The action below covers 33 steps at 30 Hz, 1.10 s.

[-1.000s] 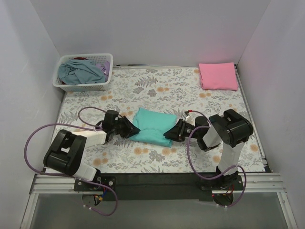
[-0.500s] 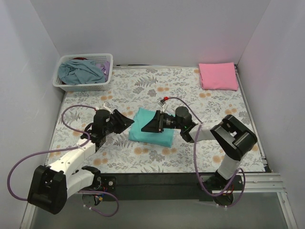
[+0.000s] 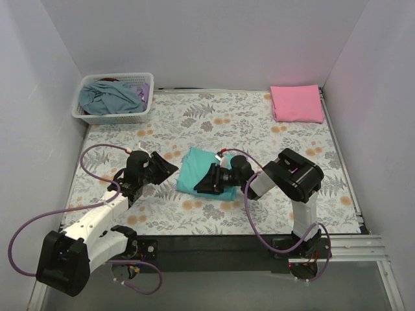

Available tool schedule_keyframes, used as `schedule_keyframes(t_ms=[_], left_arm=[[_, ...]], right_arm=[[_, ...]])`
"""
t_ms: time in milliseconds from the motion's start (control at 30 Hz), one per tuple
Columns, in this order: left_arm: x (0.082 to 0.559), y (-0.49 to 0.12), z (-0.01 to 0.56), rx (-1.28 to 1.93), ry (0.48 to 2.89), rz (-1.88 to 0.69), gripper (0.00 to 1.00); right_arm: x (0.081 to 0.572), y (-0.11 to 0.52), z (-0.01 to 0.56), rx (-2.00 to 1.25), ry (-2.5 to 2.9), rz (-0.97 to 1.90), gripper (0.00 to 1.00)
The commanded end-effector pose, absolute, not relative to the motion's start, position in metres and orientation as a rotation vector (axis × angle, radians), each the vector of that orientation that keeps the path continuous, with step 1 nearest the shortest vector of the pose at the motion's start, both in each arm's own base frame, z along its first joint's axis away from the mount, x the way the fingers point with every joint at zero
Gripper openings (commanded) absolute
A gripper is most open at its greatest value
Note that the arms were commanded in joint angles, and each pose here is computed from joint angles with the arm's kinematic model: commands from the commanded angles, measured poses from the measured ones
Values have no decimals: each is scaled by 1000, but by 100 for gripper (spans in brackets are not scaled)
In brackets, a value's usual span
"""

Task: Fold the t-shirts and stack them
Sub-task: Fold the tshirt

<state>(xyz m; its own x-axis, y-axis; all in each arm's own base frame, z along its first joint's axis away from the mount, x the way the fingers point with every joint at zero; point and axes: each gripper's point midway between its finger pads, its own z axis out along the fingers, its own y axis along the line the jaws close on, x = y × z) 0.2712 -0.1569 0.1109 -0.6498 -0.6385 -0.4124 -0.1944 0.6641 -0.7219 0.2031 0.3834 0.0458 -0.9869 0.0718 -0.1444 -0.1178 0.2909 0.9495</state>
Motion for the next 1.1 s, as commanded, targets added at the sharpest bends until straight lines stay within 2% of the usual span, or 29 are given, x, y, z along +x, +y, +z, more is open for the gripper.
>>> schedule_keyframes(t_ms=[0, 100, 233, 500, 633, 800, 867, 1067], left_arm=[[278, -156, 123, -622, 2179, -840, 36], [278, -156, 126, -614, 2176, -842, 36], [277, -158, 127, -616, 2180, -858, 37], [278, -171, 123, -602, 2224, -922, 37], [284, -180, 124, -577, 2241, -955, 37], [299, -193, 134, -538, 2226, -1015, 37], [308, -199, 134, -532, 2229, -1031, 37], [351, -216, 131, -515, 2213, -1039, 28]], right_arm=[[200, 373, 61, -57, 2364, 1773, 47], [195, 365, 90, -110, 2285, 1807, 47], [180, 350, 99, -141, 2264, 1817, 47], [177, 281, 32, 109, 2401, 1669, 45], [175, 277, 36, 122, 2378, 1739, 43], [197, 290, 89, -20, 2233, 1801, 43], [219, 293, 114, -71, 2152, 1772, 43], [286, 284, 122, -29, 2115, 1627, 44]])
